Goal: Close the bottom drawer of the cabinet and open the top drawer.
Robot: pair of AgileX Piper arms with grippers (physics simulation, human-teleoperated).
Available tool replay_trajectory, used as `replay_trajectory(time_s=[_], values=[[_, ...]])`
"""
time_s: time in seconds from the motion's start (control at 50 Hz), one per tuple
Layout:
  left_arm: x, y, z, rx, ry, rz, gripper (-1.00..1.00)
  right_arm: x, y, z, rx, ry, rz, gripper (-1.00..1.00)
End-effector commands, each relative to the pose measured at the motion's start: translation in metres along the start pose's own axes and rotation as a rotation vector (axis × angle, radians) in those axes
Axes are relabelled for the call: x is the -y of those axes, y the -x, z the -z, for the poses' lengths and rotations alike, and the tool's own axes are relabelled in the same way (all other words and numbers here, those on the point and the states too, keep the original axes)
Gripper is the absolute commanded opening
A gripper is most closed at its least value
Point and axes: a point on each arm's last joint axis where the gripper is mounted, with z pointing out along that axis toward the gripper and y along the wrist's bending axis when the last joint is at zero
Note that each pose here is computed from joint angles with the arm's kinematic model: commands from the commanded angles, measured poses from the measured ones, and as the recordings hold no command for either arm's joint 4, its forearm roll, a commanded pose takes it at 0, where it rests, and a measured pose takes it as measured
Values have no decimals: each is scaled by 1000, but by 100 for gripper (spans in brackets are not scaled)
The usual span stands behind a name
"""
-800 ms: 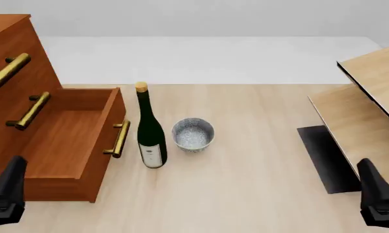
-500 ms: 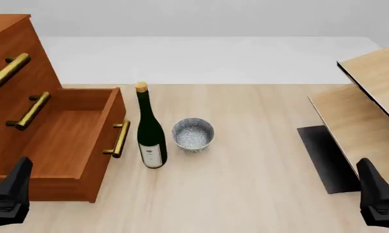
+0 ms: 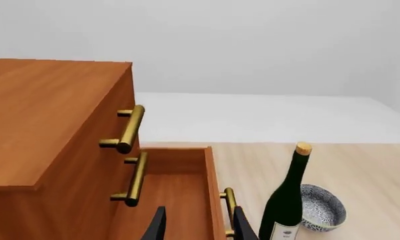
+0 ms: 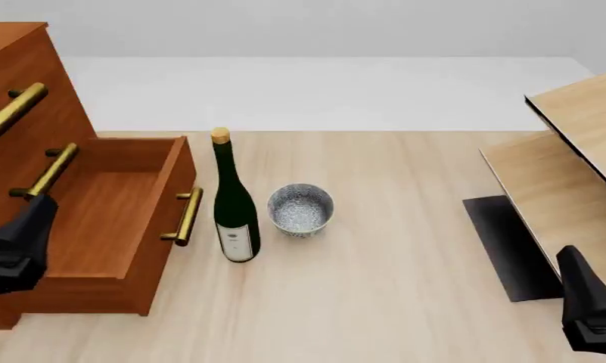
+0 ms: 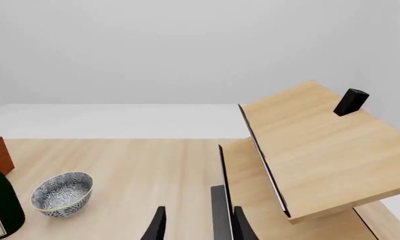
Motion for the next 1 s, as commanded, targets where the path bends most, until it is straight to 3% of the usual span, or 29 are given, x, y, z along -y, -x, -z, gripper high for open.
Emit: replay_trajectory(time_s=[0.02,0.08,0.2,0.26,0.38,0.54,0.68,0.78,0.8,1.0], values=[[3,28,-38,-112,-4,81,100,0,0,0,0,-3,-1,100],[4,33,-46,-156,-4,86,100,0,0,0,-1,-3,-2,100],[9,48,-51,-174,-33,81,100,0,0,0,-2,-3,-3,100],[12,52,-57,-194,-44,123,100,0,1,0,-2,-4,-3,100],[18,50,-77,-281,-60,142,100,0,1,-1,-3,-5,-5,100],[26,34,-105,-425,-71,146,100,0,0,-1,-3,-3,-6,100],[49,16,-118,-536,-133,214,100,0,0,-1,-4,-8,-7,100],[59,15,-123,-567,-152,249,100,1,0,-2,-6,-9,-10,100],[63,11,-124,-588,-152,286,100,1,0,-2,-7,-9,-12,100],[68,-4,-133,-658,-140,296,100,1,1,-4,-12,-11,-23,100]])
